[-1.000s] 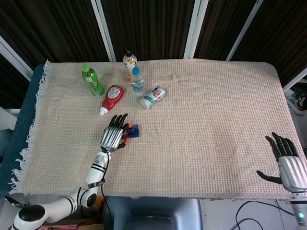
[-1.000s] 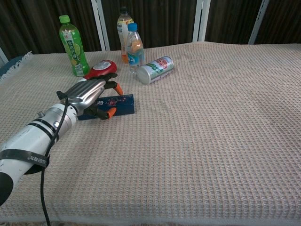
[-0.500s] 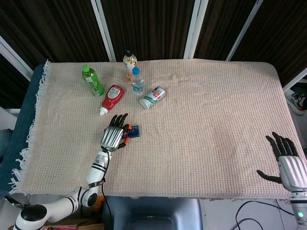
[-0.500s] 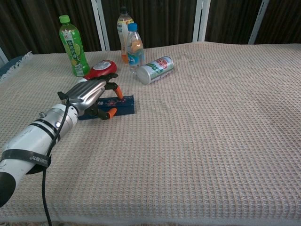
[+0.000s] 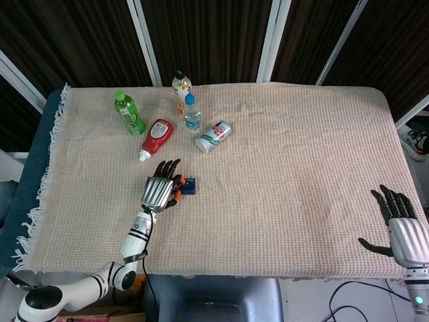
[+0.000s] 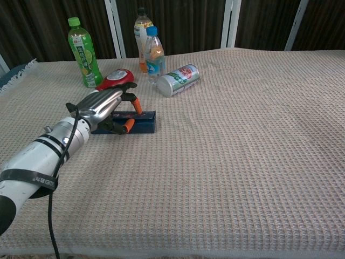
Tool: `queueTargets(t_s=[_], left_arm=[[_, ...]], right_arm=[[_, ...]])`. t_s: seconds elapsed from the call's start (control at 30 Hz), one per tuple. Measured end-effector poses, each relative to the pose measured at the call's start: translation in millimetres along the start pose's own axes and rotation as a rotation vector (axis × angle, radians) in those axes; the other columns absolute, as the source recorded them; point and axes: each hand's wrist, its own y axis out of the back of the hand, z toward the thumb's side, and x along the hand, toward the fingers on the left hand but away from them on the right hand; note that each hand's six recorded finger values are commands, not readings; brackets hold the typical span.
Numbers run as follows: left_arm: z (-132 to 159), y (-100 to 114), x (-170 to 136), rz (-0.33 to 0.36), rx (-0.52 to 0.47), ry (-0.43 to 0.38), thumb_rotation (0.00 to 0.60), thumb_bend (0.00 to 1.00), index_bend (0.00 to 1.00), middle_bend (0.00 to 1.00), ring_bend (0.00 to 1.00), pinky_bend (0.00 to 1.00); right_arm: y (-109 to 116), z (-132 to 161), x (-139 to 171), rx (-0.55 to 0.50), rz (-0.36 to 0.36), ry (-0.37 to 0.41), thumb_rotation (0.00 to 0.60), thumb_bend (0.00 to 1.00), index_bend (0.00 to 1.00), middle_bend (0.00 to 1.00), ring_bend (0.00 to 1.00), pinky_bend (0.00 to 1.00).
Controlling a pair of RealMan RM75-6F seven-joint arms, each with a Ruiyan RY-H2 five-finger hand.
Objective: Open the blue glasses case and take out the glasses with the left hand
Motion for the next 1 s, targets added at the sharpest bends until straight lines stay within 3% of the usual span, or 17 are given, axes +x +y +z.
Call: queueTargets(t_s=[0.33,0.7,1.0], left_arm=[[-3.7,6.2,12.4,0.021,0.005,0.025,0.6,0.47,0.46,0.04,0.0,0.03],[-19.3,11.7,42.4,0.048,0.026,0.117,0.6,0.43,0.09,0.04,0.0,0.08],[-19.9,24.2,56.7,0.109,0.014,0.156,0.6,0.39,0.07,0.04,0.0,0.09]], right_arm=[[3.1,-1.6,0.4,-0.014,-0.009,-0.002,0.6,0.18,0.0,0.0,0.0,0.0],[4.6,-4.1,-1.6,-0.019,-0.011,-0.011,0.6,0.18,0.0,0.0,0.0,0.0],[3.1,-2.6,-2.0,-0.016,-0.005,-0.008,0.6,0.18,0.0,0.0,0.0,0.0]])
